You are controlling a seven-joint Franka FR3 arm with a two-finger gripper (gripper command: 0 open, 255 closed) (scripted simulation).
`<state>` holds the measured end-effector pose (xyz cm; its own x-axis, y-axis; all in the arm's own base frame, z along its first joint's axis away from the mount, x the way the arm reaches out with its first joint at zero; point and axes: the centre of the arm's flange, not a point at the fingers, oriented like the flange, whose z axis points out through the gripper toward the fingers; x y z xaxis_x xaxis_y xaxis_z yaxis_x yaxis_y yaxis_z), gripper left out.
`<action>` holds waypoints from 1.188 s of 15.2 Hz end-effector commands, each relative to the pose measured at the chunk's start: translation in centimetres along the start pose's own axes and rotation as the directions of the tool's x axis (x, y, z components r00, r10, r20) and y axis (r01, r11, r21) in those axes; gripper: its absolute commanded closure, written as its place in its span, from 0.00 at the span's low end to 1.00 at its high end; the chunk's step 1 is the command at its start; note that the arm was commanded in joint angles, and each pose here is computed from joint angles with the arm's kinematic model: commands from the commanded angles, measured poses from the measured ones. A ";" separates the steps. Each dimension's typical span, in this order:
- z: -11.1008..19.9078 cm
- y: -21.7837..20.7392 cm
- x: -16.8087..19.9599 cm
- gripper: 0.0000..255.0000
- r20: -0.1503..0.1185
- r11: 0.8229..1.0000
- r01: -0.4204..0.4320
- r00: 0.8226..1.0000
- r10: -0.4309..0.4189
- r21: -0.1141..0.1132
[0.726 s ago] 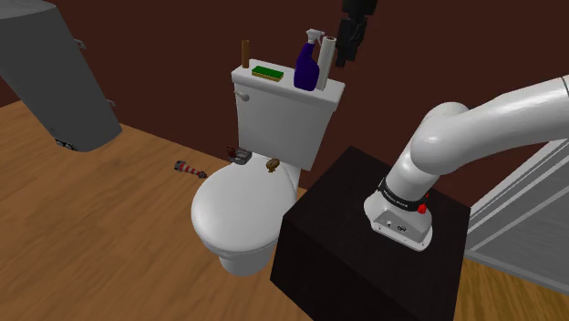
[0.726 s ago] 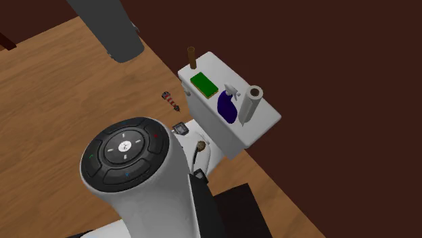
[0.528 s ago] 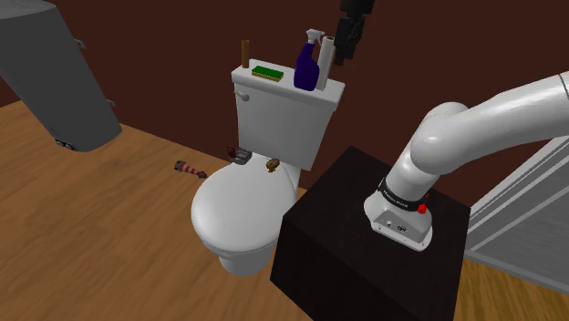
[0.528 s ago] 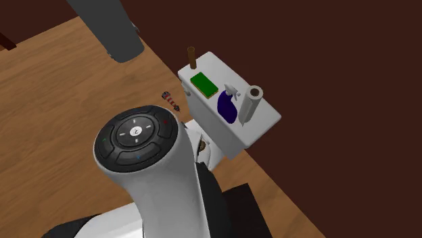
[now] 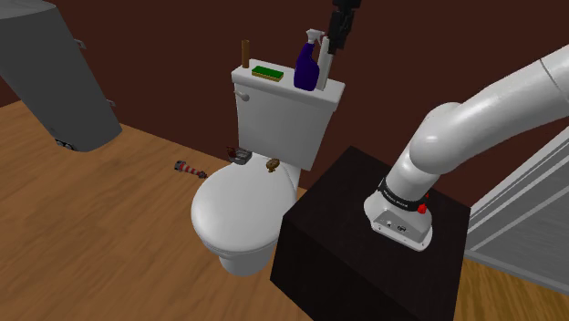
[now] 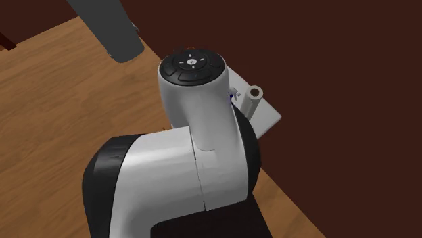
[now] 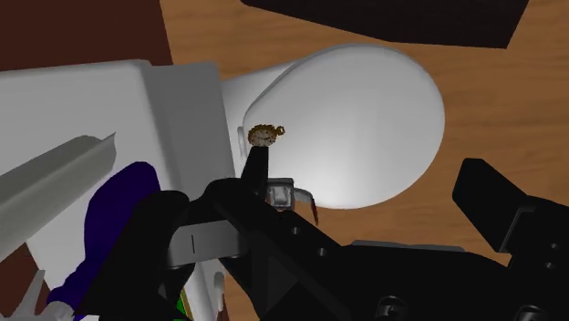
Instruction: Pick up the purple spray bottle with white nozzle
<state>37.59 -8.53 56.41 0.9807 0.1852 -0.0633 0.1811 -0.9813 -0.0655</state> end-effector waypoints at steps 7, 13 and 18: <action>-0.8 8.7 5.9 0.00 -0.016 0.999 0.048 0.999 -0.048 -0.026; -1.6 14.8 10.4 0.00 -0.027 0.996 0.083 0.996 -0.084 -0.044; -2.3 19.8 14.2 0.00 -0.036 0.992 0.111 0.993 -0.114 -0.060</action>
<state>54.48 -24.62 56.53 0.9581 0.2856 -0.0221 0.2853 -0.9583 -0.0158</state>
